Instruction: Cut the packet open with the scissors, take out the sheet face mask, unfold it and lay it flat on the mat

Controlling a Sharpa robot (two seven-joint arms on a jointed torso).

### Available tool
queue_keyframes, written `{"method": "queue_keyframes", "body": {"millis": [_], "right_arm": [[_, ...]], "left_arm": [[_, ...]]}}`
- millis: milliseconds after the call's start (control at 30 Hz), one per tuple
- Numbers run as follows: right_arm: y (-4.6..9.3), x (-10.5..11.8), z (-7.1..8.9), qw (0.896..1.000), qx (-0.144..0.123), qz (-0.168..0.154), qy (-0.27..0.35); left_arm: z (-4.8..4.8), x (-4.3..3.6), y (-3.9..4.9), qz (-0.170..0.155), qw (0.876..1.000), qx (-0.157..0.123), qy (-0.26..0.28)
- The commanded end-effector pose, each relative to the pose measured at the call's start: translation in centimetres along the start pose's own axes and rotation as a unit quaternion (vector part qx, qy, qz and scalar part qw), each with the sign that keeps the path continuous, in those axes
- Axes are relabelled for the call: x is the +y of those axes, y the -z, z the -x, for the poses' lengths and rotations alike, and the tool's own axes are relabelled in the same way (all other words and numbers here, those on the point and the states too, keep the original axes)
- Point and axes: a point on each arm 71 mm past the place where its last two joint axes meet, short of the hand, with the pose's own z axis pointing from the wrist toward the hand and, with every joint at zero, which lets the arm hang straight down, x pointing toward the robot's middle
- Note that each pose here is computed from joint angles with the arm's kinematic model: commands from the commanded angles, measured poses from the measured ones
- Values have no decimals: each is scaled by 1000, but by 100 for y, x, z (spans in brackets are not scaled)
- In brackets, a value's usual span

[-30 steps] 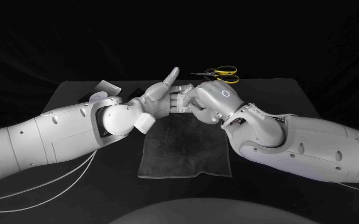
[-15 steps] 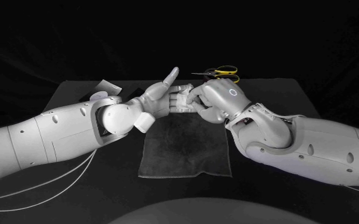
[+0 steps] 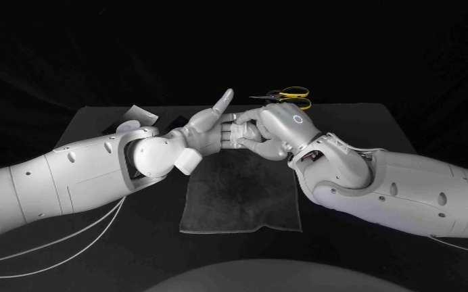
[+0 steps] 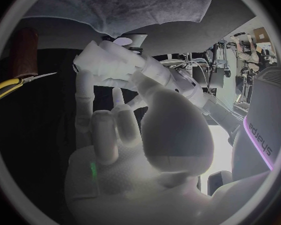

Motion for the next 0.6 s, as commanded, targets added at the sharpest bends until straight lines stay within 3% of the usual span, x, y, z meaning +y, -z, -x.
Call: {"method": "queue_keyframes", "body": {"millis": [33,600], "right_arm": [[-33,-25,-22,1000,7,-7,12],[-121,-35,-103,999,16,-3,32]], "left_arm": [[-44,-2,-12,-2,1000,17,2],[-71,8,-15,2,1000,22,2]]}}
